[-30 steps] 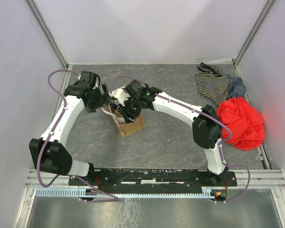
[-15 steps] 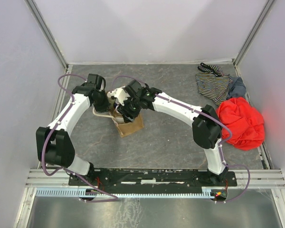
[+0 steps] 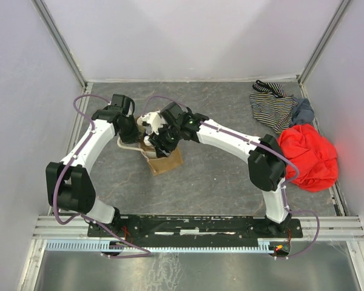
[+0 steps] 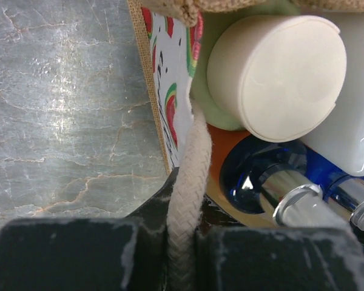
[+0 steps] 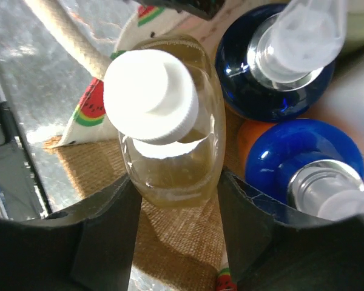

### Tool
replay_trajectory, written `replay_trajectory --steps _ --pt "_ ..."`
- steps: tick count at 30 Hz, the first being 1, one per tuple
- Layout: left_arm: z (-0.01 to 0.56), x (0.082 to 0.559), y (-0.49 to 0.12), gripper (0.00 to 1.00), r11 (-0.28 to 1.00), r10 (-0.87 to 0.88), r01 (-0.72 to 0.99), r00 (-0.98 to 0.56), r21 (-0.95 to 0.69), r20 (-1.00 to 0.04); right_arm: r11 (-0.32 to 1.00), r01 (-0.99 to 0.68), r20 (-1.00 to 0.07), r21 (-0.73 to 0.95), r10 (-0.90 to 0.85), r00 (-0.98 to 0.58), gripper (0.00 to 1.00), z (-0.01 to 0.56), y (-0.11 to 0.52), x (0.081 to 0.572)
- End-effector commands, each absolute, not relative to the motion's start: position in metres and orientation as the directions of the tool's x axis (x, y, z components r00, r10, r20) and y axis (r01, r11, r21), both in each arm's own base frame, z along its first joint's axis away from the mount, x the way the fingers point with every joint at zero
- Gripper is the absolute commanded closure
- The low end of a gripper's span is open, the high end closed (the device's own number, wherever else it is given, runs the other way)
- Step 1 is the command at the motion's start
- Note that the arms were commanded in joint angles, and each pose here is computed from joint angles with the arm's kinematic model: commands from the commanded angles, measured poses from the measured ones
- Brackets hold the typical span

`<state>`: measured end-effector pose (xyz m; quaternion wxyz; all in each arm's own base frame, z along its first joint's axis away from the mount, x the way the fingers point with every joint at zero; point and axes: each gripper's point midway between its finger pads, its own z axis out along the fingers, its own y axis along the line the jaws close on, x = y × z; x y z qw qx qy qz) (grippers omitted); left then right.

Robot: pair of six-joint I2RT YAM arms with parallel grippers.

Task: Take the personal care products out of the canvas bag

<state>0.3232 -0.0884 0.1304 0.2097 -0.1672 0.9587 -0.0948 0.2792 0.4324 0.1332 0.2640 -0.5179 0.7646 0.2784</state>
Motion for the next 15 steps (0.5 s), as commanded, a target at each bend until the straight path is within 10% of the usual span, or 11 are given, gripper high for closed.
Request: replay_trajectory --steps 1,15 --pt "0.139 0.321 -0.089 0.97 0.927 -0.354 -0.266 -0.851 -0.264 -0.387 0.166 -0.959 -0.827 0.228 -0.488 -0.281 0.38 0.212 0.465 0.254" --pt "0.151 0.321 -0.096 0.97 0.922 -0.348 -0.234 -0.849 -0.309 -0.398 0.142 -0.963 -0.842 0.228 -0.468 -0.268 0.22 0.217 0.483 0.253"
